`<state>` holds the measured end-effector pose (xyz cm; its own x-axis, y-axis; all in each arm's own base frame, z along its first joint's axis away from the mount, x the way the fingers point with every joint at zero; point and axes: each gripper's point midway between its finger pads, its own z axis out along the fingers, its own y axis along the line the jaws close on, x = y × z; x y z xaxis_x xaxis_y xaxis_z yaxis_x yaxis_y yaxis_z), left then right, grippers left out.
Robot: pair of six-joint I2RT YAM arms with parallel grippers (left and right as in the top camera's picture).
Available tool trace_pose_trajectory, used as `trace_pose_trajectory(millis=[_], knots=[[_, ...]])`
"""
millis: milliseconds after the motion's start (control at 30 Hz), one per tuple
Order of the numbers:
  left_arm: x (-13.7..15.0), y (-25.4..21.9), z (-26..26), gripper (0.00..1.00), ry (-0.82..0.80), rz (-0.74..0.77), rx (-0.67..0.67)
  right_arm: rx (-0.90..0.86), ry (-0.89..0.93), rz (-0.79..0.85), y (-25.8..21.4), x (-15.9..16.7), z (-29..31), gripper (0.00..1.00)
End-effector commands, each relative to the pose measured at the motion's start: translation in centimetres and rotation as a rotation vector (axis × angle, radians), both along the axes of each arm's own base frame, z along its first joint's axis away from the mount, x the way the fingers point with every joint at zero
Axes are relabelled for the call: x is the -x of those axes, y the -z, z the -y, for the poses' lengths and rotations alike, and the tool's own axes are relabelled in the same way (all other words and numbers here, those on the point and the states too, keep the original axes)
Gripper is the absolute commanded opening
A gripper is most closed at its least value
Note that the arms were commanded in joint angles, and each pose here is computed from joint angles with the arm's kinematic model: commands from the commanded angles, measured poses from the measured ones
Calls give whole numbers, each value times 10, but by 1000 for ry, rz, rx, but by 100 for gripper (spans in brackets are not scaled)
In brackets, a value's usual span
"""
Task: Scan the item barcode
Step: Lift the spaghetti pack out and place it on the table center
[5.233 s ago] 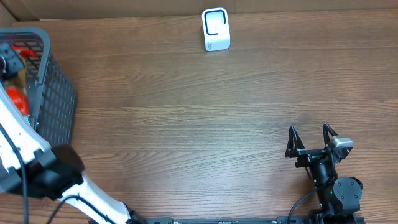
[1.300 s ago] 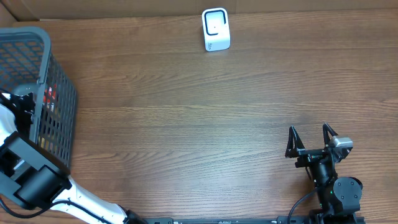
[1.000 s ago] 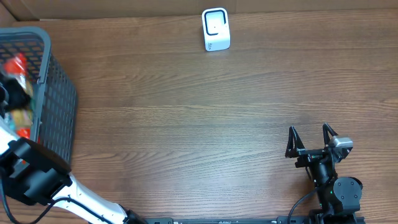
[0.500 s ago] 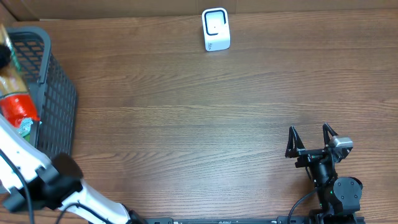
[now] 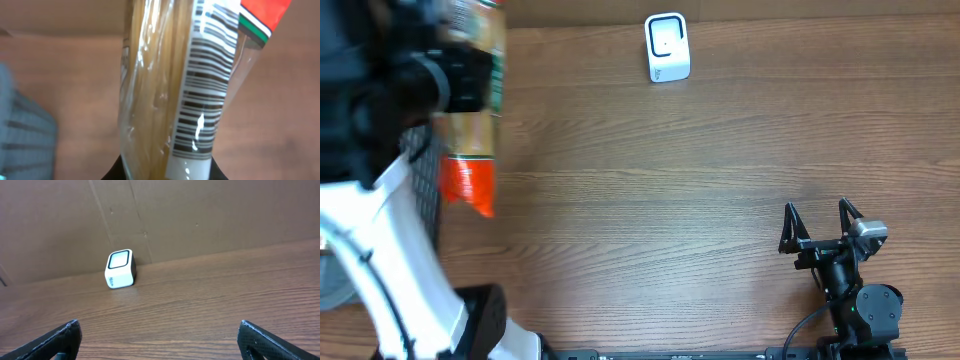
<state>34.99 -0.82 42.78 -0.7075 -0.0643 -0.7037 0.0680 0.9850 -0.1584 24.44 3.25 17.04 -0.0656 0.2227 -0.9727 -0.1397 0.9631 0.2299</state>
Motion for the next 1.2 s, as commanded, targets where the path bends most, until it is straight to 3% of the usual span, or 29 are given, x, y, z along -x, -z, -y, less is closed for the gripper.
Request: trace_pose_trajectory(millis=[0, 167, 433, 700, 933, 967, 1100, 1167], knots=[[-18, 35, 27, 4, -21, -125, -33, 1, 3, 5, 1, 0, 0, 100], [-31, 98, 80, 4, 40, -330, -45, 1, 3, 5, 1, 0, 0, 100], [-26, 231, 122, 4, -28, -639, -119, 1, 3, 5, 1, 0, 0, 100], [-7, 328, 154, 4, -136, -747, -50, 1, 3, 5, 1, 0, 0, 100], [0, 368, 175, 4, -120, -721, -37, 1, 3, 5, 1, 0, 0, 100], [1, 370, 175, 11, -120, -721, -40, 1, 3, 5, 1, 0, 0, 100], [-2, 370, 169, 57, -104, -710, -62, 1, 3, 5, 1, 0, 0, 100], [-6, 367, 167, 75, -102, -704, -58, 1, 3, 5, 1, 0, 0, 100]])
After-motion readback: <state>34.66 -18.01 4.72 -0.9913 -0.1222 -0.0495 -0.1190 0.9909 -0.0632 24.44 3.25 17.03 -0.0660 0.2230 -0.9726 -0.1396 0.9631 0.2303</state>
